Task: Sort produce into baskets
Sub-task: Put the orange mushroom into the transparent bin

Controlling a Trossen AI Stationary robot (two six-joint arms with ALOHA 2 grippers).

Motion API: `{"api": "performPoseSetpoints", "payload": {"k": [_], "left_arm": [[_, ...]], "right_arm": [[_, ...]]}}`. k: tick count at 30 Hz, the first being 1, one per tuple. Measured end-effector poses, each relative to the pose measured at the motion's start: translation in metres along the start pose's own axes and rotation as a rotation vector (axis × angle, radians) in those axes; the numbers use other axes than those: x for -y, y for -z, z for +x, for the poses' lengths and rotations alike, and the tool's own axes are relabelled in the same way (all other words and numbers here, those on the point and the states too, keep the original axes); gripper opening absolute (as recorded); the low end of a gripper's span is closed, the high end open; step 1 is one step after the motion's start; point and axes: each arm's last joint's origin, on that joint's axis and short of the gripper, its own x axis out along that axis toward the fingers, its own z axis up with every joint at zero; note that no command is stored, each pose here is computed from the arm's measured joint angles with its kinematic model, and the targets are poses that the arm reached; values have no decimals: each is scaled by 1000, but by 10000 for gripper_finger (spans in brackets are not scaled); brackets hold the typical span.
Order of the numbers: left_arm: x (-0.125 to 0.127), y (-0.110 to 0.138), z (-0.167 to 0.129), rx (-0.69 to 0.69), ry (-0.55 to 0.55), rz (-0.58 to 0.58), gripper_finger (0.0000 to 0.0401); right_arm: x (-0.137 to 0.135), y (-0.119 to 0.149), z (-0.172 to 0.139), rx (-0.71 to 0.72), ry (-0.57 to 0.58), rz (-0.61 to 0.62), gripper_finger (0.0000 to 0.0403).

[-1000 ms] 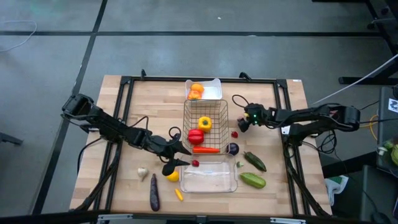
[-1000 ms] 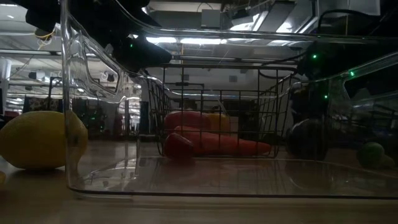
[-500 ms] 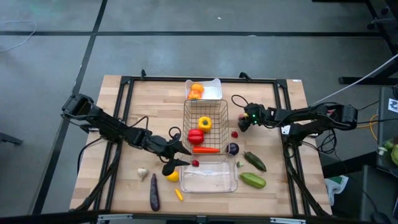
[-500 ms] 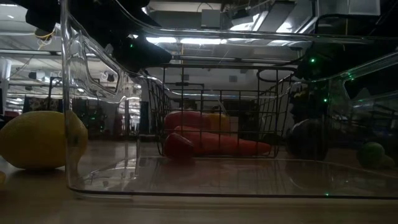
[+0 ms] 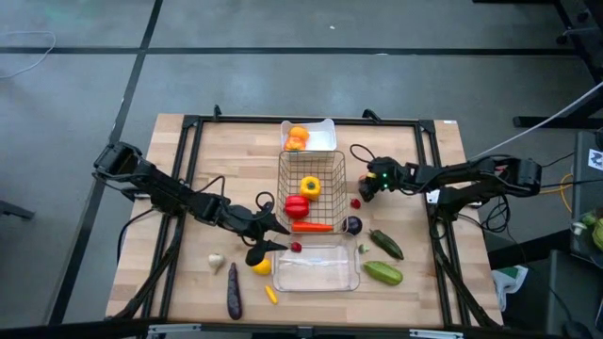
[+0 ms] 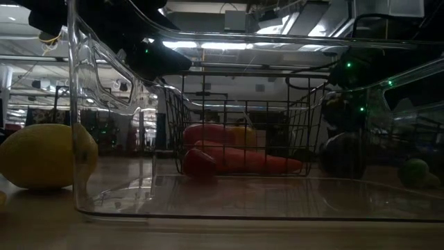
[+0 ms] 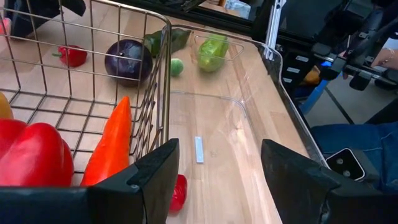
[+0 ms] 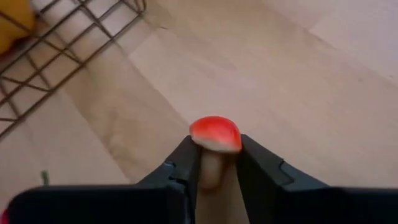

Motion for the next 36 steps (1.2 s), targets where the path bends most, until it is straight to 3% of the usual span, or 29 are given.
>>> {"api": "performPoseSetpoints", "payload": {"k": [9,14,24,32,36], "left_arm": [[0,0,0,0,0,1,223],[0,0,0,0,0,0,223],[0,0,0,0,0,-1,223],[0,0,0,0,2,-1,223],[0,0,0,0,2,8,223]], "right_arm": [[-3,-1,0,-6,-79,1,71],[-9,-9,-1,52,-185,3,71],[-29,-48,-10,119,-354,-17,70],[-43,-85,-25,86,-318,-152,70],[-45,-99,-35,33,-198,-207,70]]}}
